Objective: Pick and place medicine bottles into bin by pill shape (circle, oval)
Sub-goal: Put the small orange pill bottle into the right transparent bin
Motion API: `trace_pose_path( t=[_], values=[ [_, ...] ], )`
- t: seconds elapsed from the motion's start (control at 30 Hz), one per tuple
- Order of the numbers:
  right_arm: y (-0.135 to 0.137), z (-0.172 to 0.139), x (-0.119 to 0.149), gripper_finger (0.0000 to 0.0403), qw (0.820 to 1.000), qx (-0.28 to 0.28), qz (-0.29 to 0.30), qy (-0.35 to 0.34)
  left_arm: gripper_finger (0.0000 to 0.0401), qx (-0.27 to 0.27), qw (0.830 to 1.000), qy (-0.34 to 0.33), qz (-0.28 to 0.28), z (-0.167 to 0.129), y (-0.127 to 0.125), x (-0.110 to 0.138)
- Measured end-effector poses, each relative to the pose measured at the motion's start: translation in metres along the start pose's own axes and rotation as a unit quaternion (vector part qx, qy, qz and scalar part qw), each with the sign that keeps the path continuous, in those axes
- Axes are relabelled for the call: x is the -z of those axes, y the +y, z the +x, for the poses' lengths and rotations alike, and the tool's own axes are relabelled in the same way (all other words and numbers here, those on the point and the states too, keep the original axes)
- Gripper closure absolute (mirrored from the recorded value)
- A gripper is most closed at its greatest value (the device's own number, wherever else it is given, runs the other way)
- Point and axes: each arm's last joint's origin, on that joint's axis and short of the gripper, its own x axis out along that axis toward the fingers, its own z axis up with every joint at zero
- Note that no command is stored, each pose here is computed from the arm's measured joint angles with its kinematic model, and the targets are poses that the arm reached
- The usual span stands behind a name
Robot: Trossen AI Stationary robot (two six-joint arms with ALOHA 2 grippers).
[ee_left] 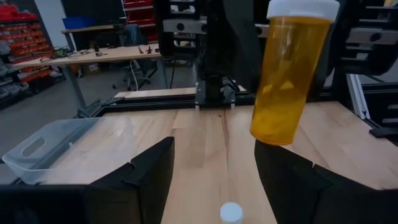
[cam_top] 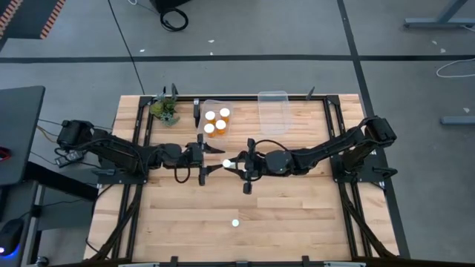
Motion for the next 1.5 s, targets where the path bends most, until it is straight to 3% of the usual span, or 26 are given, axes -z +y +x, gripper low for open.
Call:
trace_pose_path(
  t=[1.03, 1.5],
  values=[
    [0.002, -0.002, 0.004, 0.028, 1.0, 0.008, -0.017, 0.023, 0.017, 0.003, 1.0, 0.01, 0.002, 0.0, 0.0, 0.002],
    [-0.013, -0.027, -0.021, 0.0279, 0.999, 0.026, -0.022, 0.029, 0.017, 0.003, 0.998, 0.057, -0.006, -0.001, -0.001, 0.01]
  ],
)
